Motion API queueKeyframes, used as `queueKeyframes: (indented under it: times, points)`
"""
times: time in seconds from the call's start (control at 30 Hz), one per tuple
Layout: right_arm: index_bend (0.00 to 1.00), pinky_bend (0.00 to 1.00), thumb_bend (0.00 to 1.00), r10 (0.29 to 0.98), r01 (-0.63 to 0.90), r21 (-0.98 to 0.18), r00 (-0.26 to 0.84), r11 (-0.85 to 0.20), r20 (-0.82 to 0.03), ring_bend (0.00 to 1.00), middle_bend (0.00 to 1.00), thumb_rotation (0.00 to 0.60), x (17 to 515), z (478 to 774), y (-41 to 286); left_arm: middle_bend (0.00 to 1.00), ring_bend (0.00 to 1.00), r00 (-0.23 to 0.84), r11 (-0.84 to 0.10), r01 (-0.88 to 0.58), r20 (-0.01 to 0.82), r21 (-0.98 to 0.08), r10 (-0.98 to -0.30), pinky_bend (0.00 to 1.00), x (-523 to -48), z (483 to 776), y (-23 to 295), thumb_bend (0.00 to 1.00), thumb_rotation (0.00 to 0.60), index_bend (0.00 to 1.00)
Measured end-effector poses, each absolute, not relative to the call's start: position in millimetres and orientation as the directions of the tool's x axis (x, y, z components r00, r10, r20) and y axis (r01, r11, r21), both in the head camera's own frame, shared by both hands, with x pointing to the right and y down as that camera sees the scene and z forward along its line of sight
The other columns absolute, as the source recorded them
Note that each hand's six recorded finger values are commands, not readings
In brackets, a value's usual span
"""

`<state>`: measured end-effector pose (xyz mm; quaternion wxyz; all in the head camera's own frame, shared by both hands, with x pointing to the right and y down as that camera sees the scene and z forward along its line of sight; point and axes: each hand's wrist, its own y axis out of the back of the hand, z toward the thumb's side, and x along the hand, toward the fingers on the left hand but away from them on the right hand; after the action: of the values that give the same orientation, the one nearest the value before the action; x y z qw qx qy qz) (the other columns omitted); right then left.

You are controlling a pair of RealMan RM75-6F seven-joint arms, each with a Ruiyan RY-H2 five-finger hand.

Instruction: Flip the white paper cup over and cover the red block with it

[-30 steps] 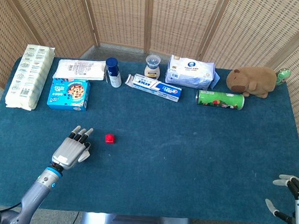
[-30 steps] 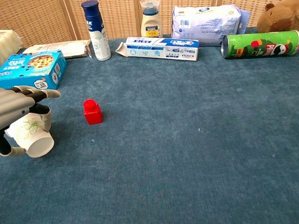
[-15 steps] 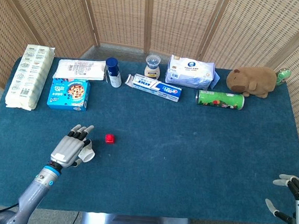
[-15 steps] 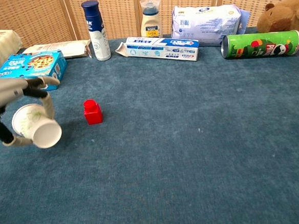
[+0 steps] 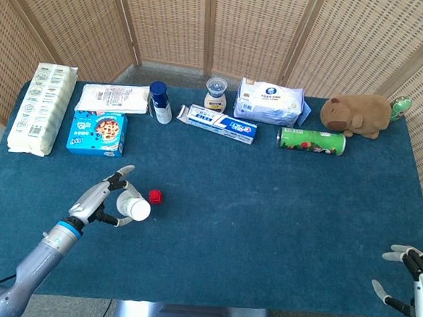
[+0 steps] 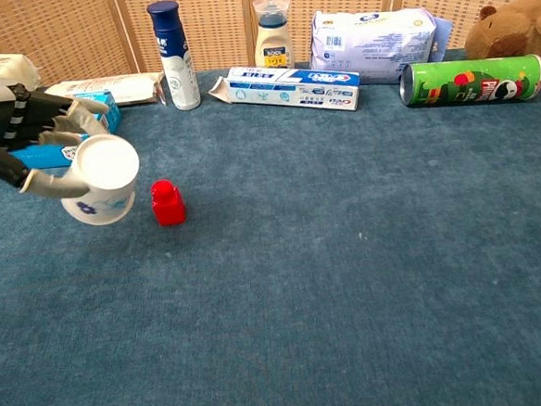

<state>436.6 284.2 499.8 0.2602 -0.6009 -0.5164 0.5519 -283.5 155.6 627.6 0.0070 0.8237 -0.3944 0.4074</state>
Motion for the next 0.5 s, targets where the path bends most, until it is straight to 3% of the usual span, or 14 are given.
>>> queueKeyframes:
  times: [0.23,0.5]
  points:
    - [0.38,0.29,0.26,0.905,0.332,-0.882,-0.146,-0.335,-0.399,0.23,0.30,0.600,437,501,285,0.04,0.00,0.386,-0.584,-0.811,0.721,-0.032,-0.575,0.05,-281,642,145,0.24,0.564,0.60]
    - [0.38,0.29,0.26,0.901,0.329,-0.882,-0.161,-0.337,-0.404,0.23,0.30,0.600,439,501,289,0.03,0.00,0.374,-0.523,-0.852,0.745,0.040,-0.552,0.05,-285,666,129,0.23,0.563,0.60]
